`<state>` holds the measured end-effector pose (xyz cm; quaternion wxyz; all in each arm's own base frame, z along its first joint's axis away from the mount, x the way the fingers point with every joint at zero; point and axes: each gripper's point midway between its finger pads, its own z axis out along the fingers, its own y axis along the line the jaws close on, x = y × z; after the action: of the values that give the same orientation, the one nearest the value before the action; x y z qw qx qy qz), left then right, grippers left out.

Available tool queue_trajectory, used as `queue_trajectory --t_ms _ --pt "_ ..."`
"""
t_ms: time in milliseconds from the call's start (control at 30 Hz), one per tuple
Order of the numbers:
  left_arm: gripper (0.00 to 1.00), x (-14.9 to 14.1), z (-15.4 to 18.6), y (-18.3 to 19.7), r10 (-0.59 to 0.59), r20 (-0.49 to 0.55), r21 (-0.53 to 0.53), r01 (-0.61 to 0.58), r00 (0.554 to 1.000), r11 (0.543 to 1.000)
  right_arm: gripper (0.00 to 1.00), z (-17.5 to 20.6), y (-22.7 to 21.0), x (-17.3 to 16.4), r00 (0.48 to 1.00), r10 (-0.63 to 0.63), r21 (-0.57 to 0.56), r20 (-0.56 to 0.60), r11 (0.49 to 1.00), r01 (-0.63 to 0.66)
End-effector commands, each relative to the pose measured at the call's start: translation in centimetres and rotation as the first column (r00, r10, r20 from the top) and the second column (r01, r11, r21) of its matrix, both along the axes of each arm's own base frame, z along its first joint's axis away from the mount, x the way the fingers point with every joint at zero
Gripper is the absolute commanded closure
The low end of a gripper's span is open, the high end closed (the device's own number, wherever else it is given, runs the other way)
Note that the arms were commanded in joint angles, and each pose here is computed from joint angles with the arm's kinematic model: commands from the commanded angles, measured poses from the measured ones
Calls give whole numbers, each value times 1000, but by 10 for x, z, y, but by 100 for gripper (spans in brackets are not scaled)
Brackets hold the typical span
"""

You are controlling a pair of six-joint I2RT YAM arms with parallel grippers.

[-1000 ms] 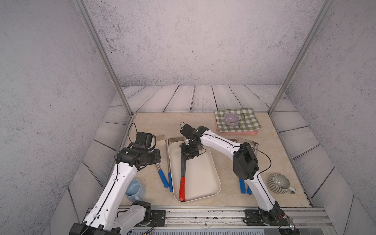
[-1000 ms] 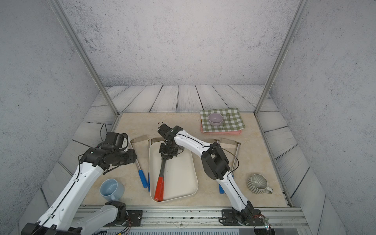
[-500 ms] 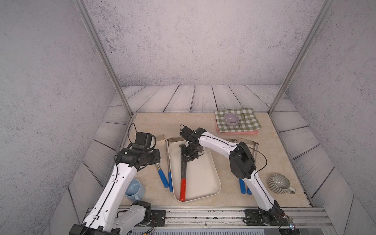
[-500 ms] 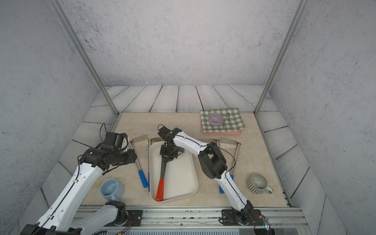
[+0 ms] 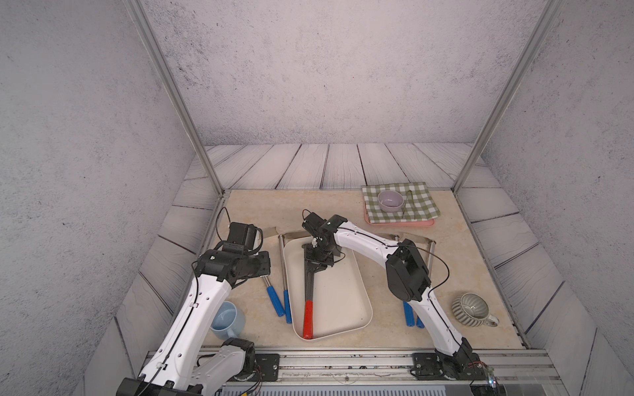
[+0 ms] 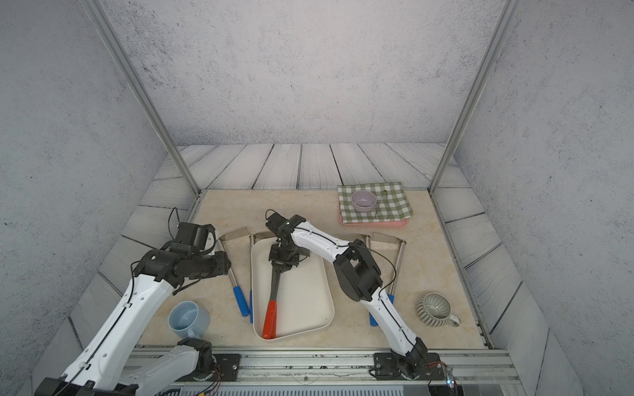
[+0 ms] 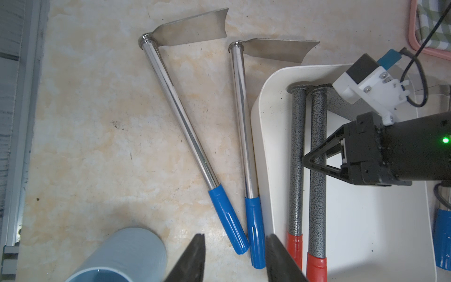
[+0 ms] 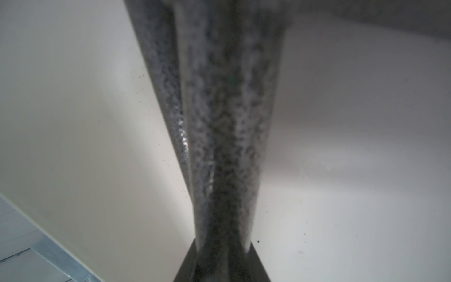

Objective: Put the small hoe into the storage box
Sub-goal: Place the hoe in the storage box.

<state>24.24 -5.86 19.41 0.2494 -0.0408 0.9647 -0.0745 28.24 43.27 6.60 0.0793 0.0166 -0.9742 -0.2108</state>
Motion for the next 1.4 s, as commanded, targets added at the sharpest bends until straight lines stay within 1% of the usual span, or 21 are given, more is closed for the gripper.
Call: queue_trajectory --t_ms 0,300,567,733,900,1167,1367 --pt "56 -2 1 2 -1 5 7 1 1000 1000 91 1 9 2 1000 8 21 4 1000 -8" --pt "56 -1 1 1 -1 8 6 1 1000 1000 89 3 11 4 1000 11 27 16 1000 -11" --pt "56 -2 1 1 -2 7 5 2 1000 1000 76 -9 6 0 1000 3 0 -11 1000 -3" --pt "56 -1 0 1 -4 4 7 4 1000 1000 71 -11 6 0 1000 -1 -2 -14 1000 1" --pt "56 -1 2 2 -4 8 11 4 1000 1000 62 -11 6 0 1000 -5 -5 -17 1000 5" --pt "55 -2 3 2 -4 9 12 4 1000 1000 59 -9 7 0 1000 -7 6 -21 1000 7" --pt "55 -3 5 2 -3 15 9 3 1000 1000 55 -9 7 -2 1000 -2 4 -22 1000 2"
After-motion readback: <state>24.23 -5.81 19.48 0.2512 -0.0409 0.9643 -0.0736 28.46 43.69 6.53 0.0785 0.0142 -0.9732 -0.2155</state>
